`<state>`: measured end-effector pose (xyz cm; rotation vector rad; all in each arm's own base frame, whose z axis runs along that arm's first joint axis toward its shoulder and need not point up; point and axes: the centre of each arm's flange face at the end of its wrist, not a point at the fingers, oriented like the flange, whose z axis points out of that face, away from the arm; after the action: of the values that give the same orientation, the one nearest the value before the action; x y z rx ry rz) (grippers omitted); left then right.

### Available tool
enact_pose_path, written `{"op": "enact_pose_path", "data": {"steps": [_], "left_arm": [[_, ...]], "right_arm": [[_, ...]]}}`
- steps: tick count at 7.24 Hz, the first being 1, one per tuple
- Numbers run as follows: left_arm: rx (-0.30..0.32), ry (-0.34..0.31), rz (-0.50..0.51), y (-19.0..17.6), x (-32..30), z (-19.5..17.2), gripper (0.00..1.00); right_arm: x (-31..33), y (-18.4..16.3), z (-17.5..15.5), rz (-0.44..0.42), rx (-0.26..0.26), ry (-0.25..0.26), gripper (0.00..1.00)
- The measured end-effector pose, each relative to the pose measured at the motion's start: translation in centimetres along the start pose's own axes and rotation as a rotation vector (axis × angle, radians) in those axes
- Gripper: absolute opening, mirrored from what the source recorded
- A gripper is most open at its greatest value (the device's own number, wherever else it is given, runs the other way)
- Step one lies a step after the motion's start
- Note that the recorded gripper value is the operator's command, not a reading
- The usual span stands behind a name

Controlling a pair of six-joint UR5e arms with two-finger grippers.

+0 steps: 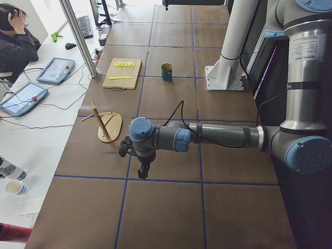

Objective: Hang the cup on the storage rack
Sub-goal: 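Set the teal mug down, release it, and withdraw the right arm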

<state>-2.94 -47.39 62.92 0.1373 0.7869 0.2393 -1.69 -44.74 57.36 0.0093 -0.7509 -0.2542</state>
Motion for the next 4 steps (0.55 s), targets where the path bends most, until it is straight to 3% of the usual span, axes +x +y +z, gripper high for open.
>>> {"op": "enact_pose_path", "data": {"steps": [2, 4], "left_arm": [[0.025, -0.005, 0.029, -1.5, 0.4, -0.5, 1.0], [0.04, 0.001, 0.047, -2.6, 0.9, -1.0, 1.0]], "right_arm": [[3.5, 4.6, 0.5, 0.037, 0.036, 0.003, 1.0], [3.9, 5.0, 0.3, 0.042, 0.052, 0.006, 1.0]]}}
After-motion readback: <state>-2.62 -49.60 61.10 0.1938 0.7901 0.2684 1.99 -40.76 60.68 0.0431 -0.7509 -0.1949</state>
